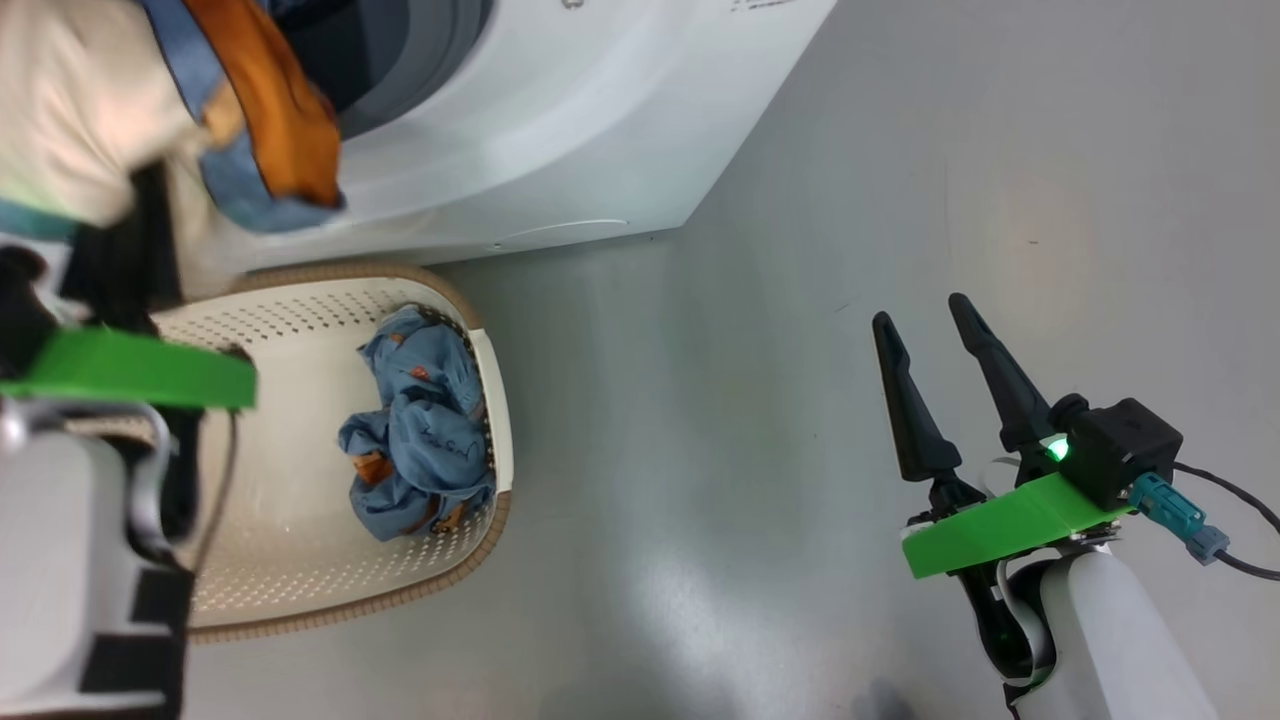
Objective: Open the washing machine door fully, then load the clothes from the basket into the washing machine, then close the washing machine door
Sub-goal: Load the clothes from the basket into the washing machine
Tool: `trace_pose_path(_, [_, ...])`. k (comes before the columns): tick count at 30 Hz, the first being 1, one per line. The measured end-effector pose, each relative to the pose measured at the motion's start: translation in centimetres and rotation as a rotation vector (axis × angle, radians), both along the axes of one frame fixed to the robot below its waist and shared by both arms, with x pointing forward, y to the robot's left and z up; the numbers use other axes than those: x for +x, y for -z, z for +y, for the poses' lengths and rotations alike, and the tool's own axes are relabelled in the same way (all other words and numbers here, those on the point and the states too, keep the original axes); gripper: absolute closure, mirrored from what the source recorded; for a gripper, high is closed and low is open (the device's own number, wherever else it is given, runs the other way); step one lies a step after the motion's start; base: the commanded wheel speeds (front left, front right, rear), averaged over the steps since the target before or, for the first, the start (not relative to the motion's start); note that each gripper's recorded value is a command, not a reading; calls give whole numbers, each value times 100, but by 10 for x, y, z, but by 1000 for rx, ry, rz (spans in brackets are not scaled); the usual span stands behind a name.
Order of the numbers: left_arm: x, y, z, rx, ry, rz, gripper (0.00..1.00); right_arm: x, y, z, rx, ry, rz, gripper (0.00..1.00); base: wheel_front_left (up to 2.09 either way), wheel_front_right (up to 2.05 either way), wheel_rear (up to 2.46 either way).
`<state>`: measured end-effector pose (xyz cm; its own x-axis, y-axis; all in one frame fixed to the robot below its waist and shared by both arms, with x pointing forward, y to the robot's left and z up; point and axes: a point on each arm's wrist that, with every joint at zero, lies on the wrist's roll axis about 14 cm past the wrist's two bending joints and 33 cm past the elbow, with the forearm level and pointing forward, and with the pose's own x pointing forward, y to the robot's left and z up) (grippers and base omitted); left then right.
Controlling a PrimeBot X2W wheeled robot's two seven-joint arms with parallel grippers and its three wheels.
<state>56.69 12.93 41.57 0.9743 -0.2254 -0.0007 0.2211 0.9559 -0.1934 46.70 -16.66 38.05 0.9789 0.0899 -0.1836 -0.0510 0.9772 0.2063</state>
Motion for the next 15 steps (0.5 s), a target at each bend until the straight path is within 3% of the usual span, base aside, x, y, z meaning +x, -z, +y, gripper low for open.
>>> trace_pose_path(15, [60, -32, -12, 96, 57, -27, 100, -6, 1, -9, -11, 20, 11, 0, 0, 0, 0])
